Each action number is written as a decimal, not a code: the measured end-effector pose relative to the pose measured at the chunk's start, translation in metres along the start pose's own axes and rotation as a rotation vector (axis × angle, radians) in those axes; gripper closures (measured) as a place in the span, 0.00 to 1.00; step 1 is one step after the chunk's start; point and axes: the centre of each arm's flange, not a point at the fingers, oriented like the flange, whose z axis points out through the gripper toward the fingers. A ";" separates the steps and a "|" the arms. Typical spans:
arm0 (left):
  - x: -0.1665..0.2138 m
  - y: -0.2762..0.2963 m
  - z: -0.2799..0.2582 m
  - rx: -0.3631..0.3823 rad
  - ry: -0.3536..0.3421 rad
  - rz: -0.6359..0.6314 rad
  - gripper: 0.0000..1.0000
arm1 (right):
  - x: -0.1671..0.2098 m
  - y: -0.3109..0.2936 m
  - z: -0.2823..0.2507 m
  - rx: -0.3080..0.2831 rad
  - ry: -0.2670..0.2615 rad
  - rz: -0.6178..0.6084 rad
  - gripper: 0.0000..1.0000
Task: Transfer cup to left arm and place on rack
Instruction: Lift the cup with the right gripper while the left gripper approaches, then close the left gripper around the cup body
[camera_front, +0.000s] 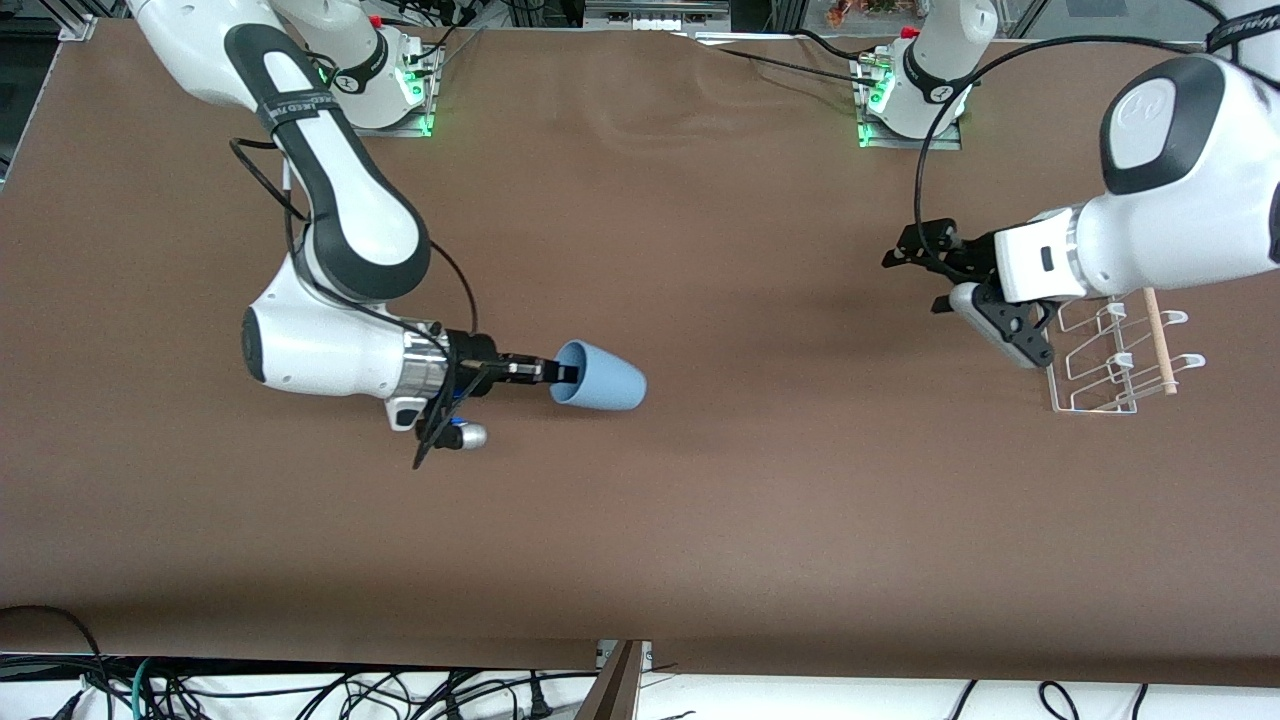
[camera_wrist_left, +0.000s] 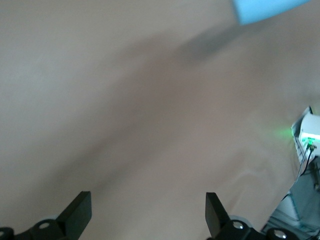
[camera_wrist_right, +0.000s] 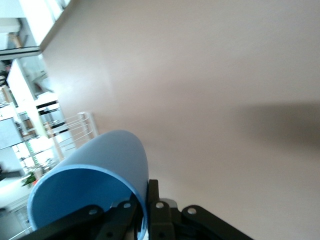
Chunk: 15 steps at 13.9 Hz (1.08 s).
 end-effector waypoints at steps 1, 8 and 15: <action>0.009 -0.001 0.010 -0.011 0.022 0.097 0.00 | -0.006 -0.011 0.009 0.033 -0.016 0.007 0.94; 0.072 0.045 0.047 -0.037 0.176 0.501 0.00 | -0.025 -0.046 0.055 0.200 -0.103 0.070 0.94; 0.097 0.073 0.065 0.063 0.250 0.705 0.00 | -0.039 -0.070 0.068 0.244 -0.114 0.065 0.94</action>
